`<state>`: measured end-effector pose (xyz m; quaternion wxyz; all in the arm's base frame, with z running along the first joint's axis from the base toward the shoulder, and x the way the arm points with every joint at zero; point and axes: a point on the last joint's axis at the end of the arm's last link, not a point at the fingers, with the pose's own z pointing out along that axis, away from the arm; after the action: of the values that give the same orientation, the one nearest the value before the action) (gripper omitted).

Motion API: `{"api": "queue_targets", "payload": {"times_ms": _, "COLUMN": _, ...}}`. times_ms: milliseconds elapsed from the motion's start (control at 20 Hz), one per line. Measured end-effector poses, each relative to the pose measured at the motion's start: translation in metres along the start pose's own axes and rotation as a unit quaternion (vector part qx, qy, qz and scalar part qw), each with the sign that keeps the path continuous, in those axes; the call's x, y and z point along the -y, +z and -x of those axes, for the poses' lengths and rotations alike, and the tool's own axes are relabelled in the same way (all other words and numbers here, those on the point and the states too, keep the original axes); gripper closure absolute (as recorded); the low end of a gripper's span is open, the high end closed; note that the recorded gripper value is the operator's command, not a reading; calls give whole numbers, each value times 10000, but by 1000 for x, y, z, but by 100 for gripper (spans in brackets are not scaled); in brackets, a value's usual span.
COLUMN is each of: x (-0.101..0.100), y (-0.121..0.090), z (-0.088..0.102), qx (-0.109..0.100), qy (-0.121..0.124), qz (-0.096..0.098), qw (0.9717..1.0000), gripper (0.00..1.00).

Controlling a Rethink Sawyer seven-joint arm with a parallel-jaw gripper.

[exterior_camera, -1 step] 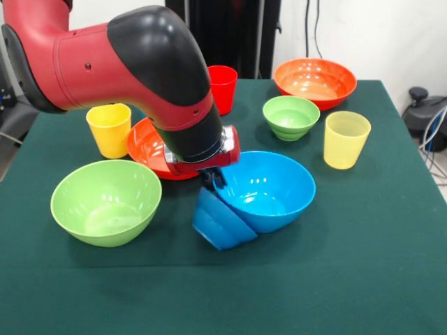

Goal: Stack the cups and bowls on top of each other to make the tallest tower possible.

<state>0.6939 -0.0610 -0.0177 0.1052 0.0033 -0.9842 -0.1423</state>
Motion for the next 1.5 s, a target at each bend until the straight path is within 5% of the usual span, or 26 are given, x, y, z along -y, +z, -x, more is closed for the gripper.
{"api": "queue_targets", "payload": {"times_ms": 250, "x": -4, "y": -6, "z": 3, "qx": 71, "qy": -23, "qz": 139, "qw": 9999, "gripper": 100}}
{"api": "queue_targets", "payload": {"times_ms": 550, "x": -12, "y": -23, "z": -5, "qx": 149, "qy": -87, "qz": 583, "qw": 9982, "gripper": 100}}
{"api": "queue_targets", "payload": {"times_ms": 850, "x": -15, "y": -35, "z": -12, "qx": 193, "qy": -206, "qz": 811, "qw": 9963, "gripper": 100}}
{"api": "queue_targets", "payload": {"times_ms": 1100, "x": -17, "y": -42, "z": -16, "qx": 123, "qy": -273, "qz": 814, "qw": 9962, "gripper": 100}}
{"api": "queue_targets", "payload": {"times_ms": 1500, "x": -15, "y": -44, "z": -20, "qx": 148, "qy": -686, "qz": 427, "qw": 9966, "gripper": 100}}
